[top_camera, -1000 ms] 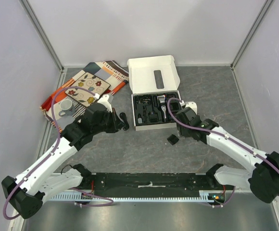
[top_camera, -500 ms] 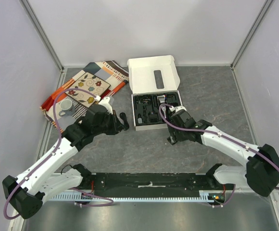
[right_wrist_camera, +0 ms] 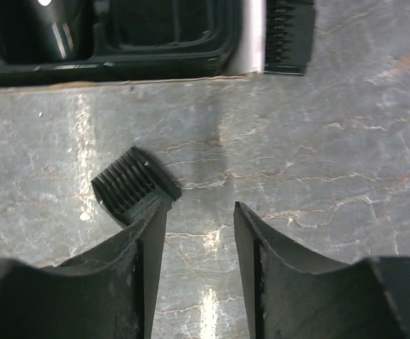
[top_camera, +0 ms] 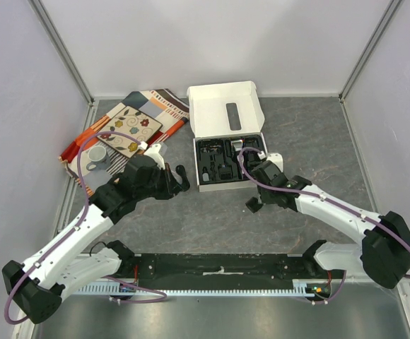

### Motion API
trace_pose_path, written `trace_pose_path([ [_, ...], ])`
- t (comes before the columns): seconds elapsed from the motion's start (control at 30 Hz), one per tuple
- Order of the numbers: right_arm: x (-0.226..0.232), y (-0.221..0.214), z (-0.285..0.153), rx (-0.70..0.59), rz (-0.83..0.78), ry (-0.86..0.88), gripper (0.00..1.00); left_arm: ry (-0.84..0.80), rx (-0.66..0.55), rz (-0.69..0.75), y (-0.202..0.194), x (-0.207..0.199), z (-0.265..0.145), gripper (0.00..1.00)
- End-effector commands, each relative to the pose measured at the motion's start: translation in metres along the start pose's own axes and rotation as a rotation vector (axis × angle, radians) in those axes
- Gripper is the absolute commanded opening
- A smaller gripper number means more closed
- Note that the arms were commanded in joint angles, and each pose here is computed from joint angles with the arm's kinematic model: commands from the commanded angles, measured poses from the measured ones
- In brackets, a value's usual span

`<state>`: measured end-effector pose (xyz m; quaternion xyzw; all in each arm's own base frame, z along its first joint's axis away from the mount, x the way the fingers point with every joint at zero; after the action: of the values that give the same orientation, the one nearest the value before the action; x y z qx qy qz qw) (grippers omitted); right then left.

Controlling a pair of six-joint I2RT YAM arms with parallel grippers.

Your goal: Sort the hair-cutting tools

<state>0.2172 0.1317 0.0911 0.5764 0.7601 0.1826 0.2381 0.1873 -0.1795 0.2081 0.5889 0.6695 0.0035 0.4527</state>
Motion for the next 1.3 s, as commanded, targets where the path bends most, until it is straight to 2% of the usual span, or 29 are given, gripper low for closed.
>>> trace_pose_path([
  [0.0, -0.019, 0.007, -0.006, -0.073, 0.142, -0.134, 0.40, -0.030, 0.007, 0.003, -0.002, -0.003, -0.001, 0.09],
  [0.07, -0.018, 0.003, 0.000, -0.055, 0.136, -0.140, 0.26, -0.025, 0.007, 0.007, -0.001, -0.003, -0.001, 0.09],
  [0.1, -0.016, 0.001, 0.002, -0.043, 0.133, -0.135, 0.11, -0.024, 0.008, 0.007, -0.002, -0.002, 0.000, 0.09],
  [0.17, -0.013, -0.004, 0.011, -0.017, 0.127, -0.138, 0.00, -0.022, 0.008, 0.010, -0.001, -0.002, 0.000, 0.09],
  [0.5, -0.010, -0.009, 0.034, -0.024, 0.150, -0.173, 0.00, -0.020, 0.006, 0.014, -0.003, 0.000, 0.000, 0.09],
  [0.87, 0.001, -0.024, 0.055, -0.008, 0.110, -0.122, 0.00, -0.009, 0.006, 0.008, -0.007, 0.006, 0.001, 0.09],
  [1.27, 0.032, -0.045, 0.054, 0.079, 0.015, 0.005, 0.00, -0.019, -0.002, 0.001, -0.010, 0.008, -0.003, 0.09],
])
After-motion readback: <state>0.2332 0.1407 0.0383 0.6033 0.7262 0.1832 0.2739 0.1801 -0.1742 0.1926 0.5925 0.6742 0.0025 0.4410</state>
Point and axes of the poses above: each gripper's point midway between its finger pads, its own z axis out along the fingers, its own x axis along the line the jaws close on, y = z × x, the point moved 3 cm from there along -z, back along the fingers, and after that the axes turned 10 degrees about -z, right-handed, at the moved point
